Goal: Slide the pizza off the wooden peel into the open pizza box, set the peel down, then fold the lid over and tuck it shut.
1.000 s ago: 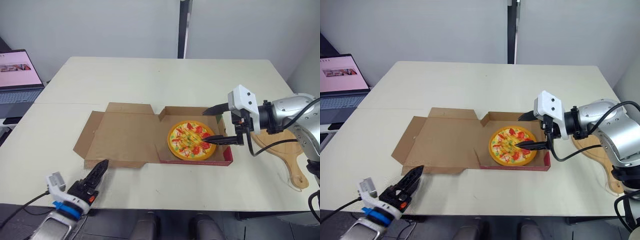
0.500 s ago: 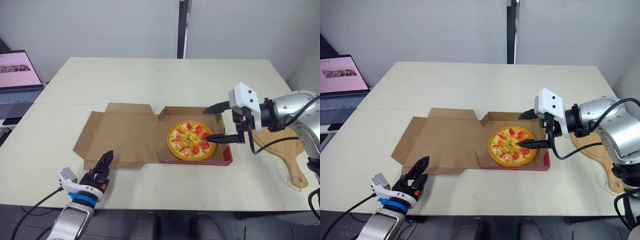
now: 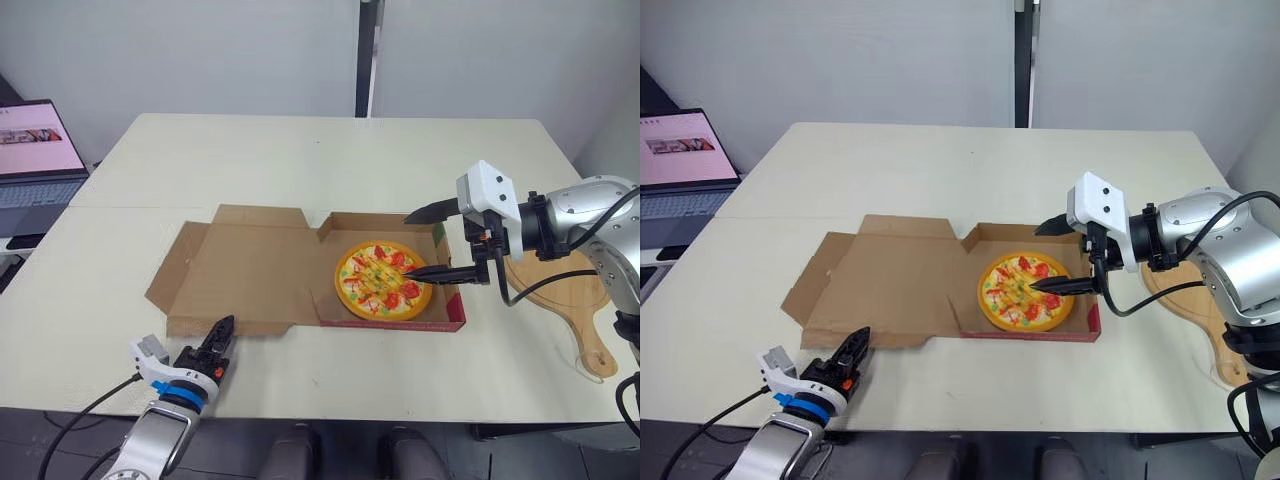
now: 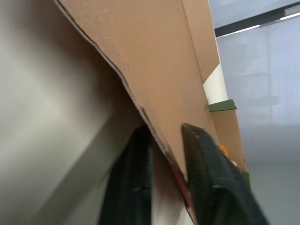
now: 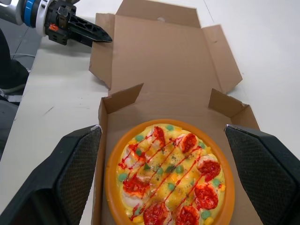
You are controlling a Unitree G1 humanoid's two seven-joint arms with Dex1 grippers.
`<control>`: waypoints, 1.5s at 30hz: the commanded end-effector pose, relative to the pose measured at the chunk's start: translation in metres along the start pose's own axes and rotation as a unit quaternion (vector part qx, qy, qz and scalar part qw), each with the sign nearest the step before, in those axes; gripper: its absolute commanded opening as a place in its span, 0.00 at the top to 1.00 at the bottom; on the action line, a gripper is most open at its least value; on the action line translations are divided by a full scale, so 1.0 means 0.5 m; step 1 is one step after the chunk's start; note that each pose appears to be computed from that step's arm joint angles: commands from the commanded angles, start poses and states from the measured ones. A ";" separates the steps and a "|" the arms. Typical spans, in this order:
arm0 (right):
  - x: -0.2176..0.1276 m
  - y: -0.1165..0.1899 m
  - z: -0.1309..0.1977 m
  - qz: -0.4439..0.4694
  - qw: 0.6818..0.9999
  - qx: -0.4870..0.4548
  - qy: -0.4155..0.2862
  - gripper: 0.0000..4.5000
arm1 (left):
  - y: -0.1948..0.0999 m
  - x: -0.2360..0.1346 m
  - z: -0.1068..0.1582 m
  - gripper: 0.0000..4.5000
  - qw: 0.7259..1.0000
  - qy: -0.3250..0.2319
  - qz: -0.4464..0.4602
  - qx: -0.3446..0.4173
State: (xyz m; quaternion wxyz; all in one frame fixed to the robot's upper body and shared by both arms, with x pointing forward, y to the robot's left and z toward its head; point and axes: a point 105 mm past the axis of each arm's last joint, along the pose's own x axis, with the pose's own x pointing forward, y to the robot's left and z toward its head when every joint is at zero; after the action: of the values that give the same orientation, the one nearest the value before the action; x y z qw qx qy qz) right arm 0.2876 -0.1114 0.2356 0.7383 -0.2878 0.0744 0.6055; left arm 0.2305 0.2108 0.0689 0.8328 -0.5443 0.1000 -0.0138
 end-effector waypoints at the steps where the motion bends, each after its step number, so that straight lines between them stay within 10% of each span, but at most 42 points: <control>1: -0.008 0.000 0.020 -0.008 1.000 -0.022 -0.006 0.00 | 0.000 -0.001 0.006 0.99 1.000 -0.003 0.002 0.012; 25: -0.003 -0.048 0.016 -0.101 0.994 -0.024 -0.021 0.00 | -0.095 0.000 0.033 0.99 0.987 0.013 -0.092 0.134; 34: 0.000 -0.062 0.013 -0.130 0.991 -0.017 -0.026 0.00 | -0.236 -0.006 0.033 0.99 0.943 0.033 -0.227 0.239; 45: 0.007 -0.103 -0.023 -0.198 0.980 -0.006 0.016 0.00 | -0.276 -0.017 -0.014 0.99 0.878 0.110 -0.304 0.352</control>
State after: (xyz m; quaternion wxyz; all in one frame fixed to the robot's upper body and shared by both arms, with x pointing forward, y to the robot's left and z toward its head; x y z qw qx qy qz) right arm 0.3337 -0.1150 0.2342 0.8304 -0.2978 0.0349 0.4695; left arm 0.2398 0.1616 0.1835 0.9156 -0.2368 0.0240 -0.3240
